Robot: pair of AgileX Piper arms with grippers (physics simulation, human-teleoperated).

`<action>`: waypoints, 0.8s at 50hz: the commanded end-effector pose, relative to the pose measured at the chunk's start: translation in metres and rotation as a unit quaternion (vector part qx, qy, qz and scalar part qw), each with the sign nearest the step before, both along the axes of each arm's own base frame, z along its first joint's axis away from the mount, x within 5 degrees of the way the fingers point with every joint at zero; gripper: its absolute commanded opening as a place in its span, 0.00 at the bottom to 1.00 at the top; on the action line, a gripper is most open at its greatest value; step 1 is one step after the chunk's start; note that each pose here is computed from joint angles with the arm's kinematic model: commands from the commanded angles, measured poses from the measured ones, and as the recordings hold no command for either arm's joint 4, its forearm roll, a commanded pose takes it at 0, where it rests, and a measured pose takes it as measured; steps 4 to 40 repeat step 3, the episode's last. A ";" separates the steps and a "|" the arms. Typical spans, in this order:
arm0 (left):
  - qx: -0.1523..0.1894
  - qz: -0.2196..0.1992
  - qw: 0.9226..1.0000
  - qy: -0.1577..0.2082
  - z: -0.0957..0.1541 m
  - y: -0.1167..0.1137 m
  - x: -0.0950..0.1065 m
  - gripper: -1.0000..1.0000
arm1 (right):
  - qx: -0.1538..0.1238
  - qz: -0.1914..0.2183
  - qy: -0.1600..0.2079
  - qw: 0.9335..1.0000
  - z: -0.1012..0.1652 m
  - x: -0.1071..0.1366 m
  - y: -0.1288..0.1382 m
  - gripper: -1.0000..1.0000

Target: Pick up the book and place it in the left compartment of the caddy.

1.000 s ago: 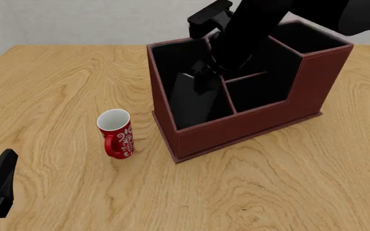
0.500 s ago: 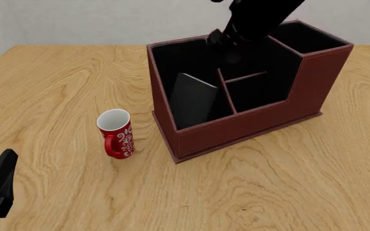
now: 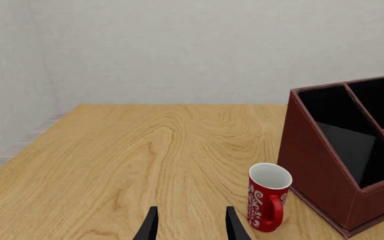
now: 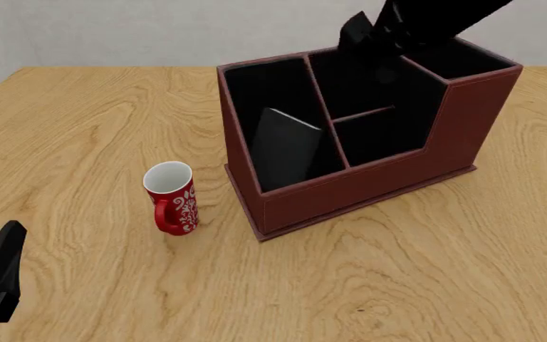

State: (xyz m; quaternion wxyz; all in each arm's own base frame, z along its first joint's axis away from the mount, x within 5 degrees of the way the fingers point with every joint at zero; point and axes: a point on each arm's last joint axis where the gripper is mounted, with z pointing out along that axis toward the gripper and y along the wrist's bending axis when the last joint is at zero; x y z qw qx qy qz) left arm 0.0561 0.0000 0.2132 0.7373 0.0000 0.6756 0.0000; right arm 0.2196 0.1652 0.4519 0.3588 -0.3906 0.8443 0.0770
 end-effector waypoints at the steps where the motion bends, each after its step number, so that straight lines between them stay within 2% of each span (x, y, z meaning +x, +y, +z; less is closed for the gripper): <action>1: 0.000 0.000 1.000 0.000 0.000 0.000 0.000 1.00 | 0.033 0.002 -0.027 0.999 0.007 -0.028 -0.014 1.00; 3: 0.000 0.000 1.000 0.000 0.000 0.000 0.000 1.00 | 0.042 0.001 -0.033 0.999 0.010 -0.033 -0.017 1.00; 40: 0.000 0.000 1.000 0.000 0.000 0.000 0.000 1.00 | 0.042 0.001 -0.033 0.999 0.010 -0.033 -0.017 1.00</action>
